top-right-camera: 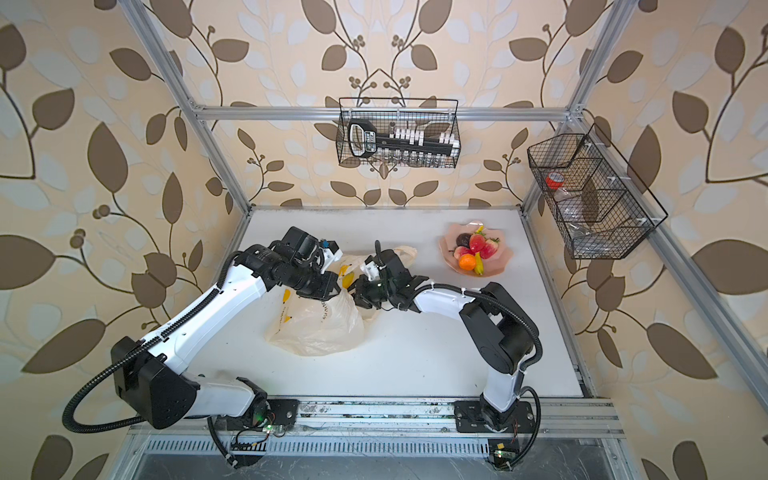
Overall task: Place the fruits into the plastic bag
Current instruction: 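Lower the banana into the bag held by the left gripper and release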
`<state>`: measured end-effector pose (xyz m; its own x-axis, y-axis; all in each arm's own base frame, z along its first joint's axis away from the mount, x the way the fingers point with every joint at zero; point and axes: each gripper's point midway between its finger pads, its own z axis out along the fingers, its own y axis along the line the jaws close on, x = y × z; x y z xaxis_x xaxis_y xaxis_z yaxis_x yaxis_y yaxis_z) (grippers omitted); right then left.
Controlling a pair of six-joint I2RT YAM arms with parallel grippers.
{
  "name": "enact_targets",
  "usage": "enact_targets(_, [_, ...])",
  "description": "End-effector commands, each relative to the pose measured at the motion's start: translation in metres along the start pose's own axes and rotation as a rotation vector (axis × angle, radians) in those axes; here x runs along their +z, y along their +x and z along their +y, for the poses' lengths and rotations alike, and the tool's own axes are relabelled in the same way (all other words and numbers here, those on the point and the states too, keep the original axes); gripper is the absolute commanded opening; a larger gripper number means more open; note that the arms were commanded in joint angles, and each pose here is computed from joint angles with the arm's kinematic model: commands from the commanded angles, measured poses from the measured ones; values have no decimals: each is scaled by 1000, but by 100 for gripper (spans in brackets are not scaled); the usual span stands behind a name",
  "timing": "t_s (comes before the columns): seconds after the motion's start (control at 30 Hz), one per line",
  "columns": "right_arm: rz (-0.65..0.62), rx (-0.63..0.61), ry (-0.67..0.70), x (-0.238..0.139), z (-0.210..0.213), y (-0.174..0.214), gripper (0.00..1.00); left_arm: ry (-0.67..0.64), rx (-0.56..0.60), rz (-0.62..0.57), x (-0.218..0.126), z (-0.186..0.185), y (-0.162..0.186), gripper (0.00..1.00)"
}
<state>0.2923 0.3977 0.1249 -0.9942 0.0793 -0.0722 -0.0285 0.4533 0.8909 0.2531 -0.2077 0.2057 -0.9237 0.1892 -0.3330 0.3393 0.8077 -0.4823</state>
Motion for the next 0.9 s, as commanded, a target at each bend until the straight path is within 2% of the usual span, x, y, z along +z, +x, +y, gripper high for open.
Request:
enact_targets(0.0, [12,36,-72,12,17,0,14,39,6,-13,0,-9,-4,0])
enact_targets(0.43, [66,202,-191,47,26,14,18,45,-14,-40,4,-9,-7,0])
enact_targets(0.6, [109,221,-220,61,34,23,22,49,-24,-42,5,-8,-5,0])
enact_targets(0.7, [120,224,-228,63,38,26,32,44,-22,-46,4,-7,-4,0])
enact_targets(0.87, [117,228,-222,57,36,29,60,36,-19,-51,2,-6,-2,0])
